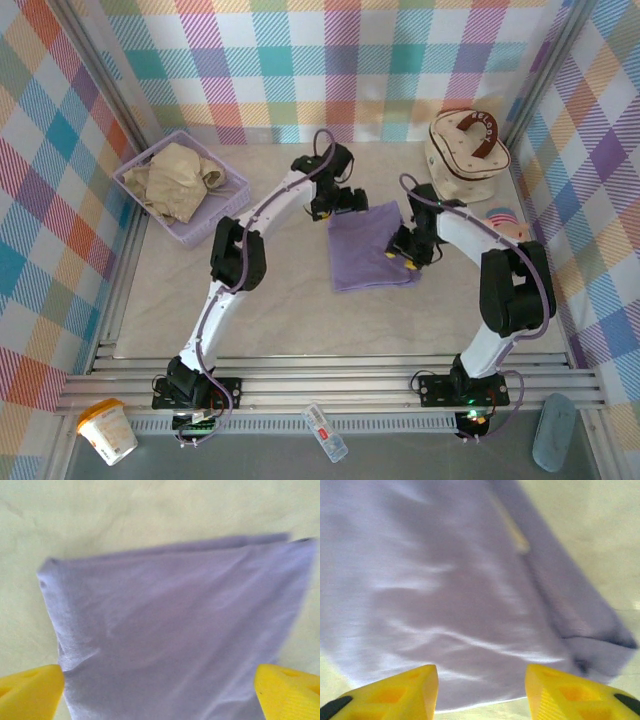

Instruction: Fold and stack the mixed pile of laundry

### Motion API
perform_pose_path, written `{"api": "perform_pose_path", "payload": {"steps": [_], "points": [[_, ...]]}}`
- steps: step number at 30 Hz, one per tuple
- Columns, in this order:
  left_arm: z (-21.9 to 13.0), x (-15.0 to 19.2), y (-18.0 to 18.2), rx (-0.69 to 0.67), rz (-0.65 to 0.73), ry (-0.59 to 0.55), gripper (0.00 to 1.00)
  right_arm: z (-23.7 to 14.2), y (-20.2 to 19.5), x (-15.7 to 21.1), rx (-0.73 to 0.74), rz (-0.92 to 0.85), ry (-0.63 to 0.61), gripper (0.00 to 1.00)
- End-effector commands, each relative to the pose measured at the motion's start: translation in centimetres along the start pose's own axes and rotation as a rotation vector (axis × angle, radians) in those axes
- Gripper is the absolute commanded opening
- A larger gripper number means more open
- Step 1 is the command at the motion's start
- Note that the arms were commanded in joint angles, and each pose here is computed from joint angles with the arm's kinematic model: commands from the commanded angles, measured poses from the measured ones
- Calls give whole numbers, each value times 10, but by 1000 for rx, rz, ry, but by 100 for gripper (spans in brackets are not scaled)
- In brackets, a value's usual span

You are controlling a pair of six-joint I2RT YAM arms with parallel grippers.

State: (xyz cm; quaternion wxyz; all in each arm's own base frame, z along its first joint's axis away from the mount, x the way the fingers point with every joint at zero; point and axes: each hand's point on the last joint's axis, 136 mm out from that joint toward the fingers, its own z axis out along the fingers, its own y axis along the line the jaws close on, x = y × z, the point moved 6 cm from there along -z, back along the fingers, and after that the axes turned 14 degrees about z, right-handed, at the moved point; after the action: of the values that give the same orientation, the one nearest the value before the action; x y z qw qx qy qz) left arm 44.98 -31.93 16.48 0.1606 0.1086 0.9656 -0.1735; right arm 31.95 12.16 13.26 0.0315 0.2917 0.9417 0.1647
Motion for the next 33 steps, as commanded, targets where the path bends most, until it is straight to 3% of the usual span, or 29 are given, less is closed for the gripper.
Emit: {"api": "perform_pose_path", "payload": {"steps": [1, 8, 13, 16, 19, 24, 33], "points": [[-83, -20, 10, -76, 43, -133, 100, -19, 27, 6, 4, -93, -15, 57], [-143, -31, 78, -105, -58, -203, 100, 15, 75, 12, 98, -175, -29, 75], [-156, -18, 123, -153, -118, -192, 100, 54, 94, 10, 227, -221, -41, 77], [-155, -8, 146, -194, -139, -170, 100, 85, 81, 4, 333, -182, 0, 77], [-155, -2, 172, -229, -180, -166, 100, 92, 60, -4, 424, -173, -11, 78], [-151, -5, 223, -274, -276, -177, 100, 75, 12, -24, 550, -206, -37, 80], [-137, -7, 305, -434, -380, -129, 100, 41, -52, -60, 621, -169, -52, 81]]}}
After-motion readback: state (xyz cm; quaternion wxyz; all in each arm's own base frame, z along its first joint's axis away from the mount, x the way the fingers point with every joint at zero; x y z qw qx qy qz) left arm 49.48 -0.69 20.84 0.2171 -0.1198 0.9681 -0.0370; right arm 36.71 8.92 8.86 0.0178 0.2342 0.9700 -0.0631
